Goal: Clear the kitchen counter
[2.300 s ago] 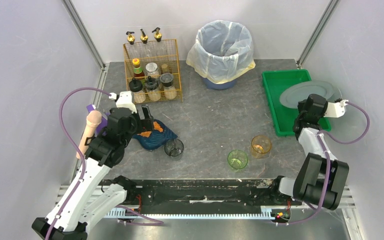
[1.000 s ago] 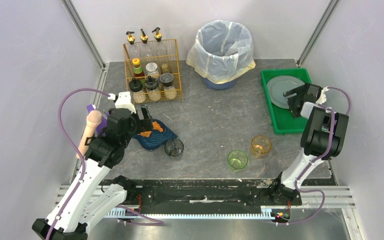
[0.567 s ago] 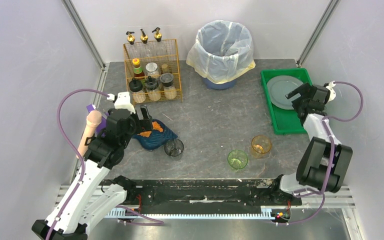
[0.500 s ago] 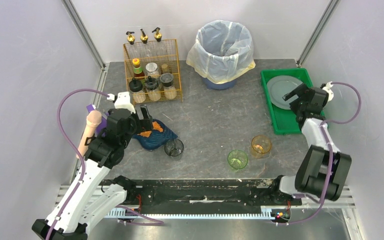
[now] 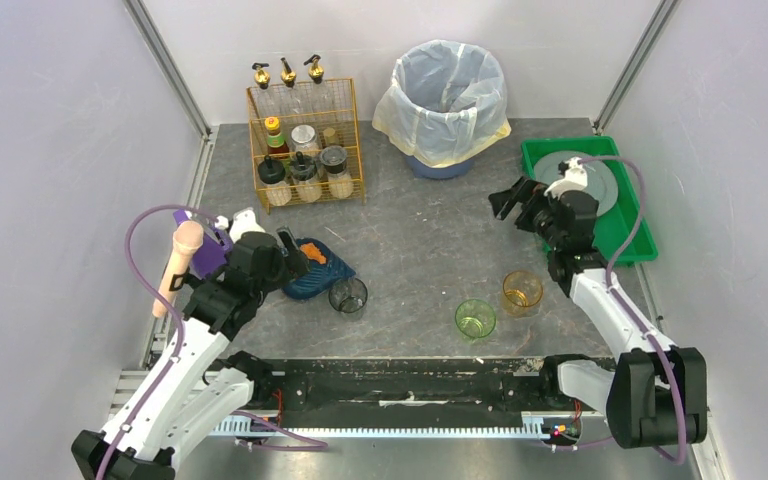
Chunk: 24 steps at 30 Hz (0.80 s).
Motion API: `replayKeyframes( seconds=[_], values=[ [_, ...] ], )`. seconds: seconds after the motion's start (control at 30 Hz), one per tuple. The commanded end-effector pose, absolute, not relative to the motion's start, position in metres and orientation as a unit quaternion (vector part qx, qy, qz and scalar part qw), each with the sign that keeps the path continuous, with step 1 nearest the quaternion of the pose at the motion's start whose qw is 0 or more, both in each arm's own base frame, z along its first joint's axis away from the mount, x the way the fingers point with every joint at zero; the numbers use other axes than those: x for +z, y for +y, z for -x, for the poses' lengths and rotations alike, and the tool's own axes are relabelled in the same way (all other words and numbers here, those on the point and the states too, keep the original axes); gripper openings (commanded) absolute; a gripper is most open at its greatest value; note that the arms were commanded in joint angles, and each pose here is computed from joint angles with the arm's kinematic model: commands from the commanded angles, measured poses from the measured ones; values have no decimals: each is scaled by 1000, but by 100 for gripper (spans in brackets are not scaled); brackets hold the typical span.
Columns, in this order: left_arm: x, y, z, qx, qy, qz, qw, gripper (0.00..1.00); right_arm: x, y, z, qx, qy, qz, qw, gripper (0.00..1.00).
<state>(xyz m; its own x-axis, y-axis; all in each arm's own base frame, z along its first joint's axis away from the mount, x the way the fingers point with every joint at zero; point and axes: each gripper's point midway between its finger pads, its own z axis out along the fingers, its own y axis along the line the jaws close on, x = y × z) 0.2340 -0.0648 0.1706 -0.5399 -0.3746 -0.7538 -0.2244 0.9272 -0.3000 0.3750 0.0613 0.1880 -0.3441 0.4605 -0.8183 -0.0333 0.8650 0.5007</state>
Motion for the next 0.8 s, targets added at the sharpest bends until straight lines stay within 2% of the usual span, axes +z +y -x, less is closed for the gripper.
replayKeyframes(
  seconds=[0.0, 0.2, 0.43, 0.77],
  values=[
    [141, -55, -221, -81, 866, 267, 415, 93, 192, 99, -358, 278, 770, -58, 571, 98],
    [100, -45, -212, -62, 857, 325, 394, 90, 174, 128, -335, 307, 779, -8, 546, 97],
    [75, -46, -222, -71, 833, 376, 400, 79, 170, 135, -329, 315, 777, 2, 545, 95],
    [58, -57, -237, -63, 847, 367, 379, 71, 168, 138, -325, 322, 777, 4, 541, 95]
  ],
)
